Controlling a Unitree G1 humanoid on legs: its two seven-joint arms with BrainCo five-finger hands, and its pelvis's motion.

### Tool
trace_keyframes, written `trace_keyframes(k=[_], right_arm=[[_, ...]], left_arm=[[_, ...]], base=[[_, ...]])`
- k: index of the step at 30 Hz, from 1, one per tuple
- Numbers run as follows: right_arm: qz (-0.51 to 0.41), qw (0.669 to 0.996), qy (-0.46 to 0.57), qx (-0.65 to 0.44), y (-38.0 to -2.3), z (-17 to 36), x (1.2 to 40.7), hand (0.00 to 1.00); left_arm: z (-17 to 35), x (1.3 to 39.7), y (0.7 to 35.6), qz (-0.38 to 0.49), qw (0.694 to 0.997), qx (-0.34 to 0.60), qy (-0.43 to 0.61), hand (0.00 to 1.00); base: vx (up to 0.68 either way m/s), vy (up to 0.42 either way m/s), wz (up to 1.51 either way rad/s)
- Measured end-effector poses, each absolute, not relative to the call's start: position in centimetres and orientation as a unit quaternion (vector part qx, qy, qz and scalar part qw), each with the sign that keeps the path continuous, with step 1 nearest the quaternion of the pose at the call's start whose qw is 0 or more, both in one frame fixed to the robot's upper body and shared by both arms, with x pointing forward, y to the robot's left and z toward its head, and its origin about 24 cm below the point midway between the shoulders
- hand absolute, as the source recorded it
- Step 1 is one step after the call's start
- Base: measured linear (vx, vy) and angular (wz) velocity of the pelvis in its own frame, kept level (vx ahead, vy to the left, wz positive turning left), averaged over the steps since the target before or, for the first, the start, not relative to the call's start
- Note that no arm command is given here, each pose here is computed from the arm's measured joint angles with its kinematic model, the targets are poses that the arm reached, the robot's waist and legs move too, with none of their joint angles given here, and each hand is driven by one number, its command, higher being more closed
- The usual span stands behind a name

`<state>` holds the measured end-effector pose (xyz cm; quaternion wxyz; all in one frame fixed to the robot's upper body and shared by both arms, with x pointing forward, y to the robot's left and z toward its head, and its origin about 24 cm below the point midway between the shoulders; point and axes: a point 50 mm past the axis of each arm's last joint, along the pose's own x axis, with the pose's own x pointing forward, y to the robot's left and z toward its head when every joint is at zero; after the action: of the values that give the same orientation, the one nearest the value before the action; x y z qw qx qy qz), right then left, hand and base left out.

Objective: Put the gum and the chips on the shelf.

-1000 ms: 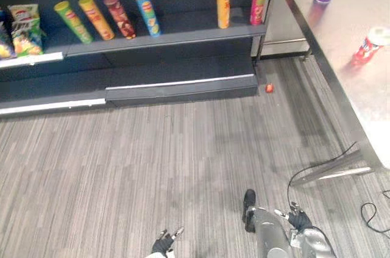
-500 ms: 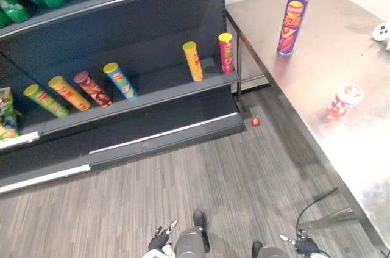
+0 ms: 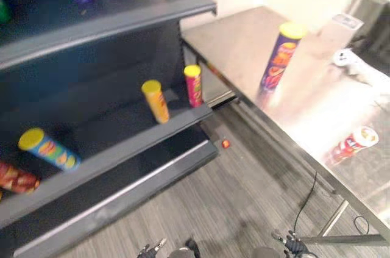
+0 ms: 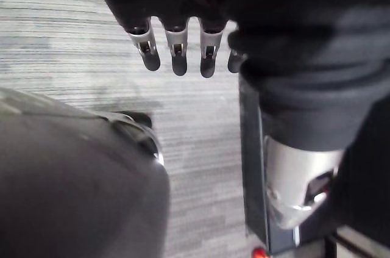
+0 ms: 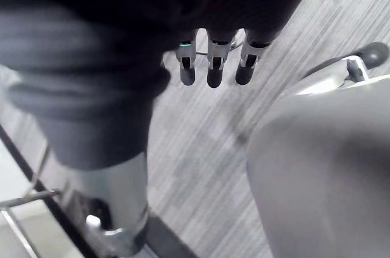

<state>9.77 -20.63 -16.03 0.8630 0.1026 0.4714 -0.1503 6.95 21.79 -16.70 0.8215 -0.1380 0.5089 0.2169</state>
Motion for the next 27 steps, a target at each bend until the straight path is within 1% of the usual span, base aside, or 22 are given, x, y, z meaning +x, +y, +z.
trace_keyframes(k=[2,7,10,16,21,25,27], right_arm=[[-0.132,0.871,0.464,0.095,-20.1,-15.8,10.7,0.0],[-0.127,0.874,0.459,0.094,-20.0,-15.7,11.3,0.0],[-0.127,0.882,0.445,0.087,-20.5,-15.3,12.1,0.0],[-0.123,0.878,0.455,0.081,-20.5,-15.5,11.4,0.0],[-0.106,0.878,0.461,0.072,-20.0,-15.6,11.4,0.0],[-0.118,0.877,0.461,0.06,-21.4,-15.5,11.0,0.0],[-0.138,0.871,0.467,0.068,-22.2,-15.6,10.4,0.0]], left_arm=[[-16.7,7.6,21.4,0.204,0.827,-0.134,0.507,0.0],[-16.7,7.9,21.0,0.189,0.83,-0.124,0.509,0.0],[-16.8,8.7,19.4,0.164,0.836,-0.128,0.508,0.0],[-16.6,9.6,19.2,0.139,0.844,-0.12,0.503,0.0],[-16.5,9.5,20.0,0.159,0.844,-0.124,0.497,0.0],[-16.5,9.3,19.7,0.184,0.839,-0.153,0.488,0.0],[-16.6,9.0,19.7,0.198,0.834,-0.167,0.487,0.0]], base=[[0.17,0.036,-0.64],[0.16,-0.09,-0.52],[0.15,-0.093,-0.36],[0.05,-0.03,-0.05],[-0.01,0.012,-0.51],[0.11,0.044,-1.03],[0.21,0.154,-1.05]])
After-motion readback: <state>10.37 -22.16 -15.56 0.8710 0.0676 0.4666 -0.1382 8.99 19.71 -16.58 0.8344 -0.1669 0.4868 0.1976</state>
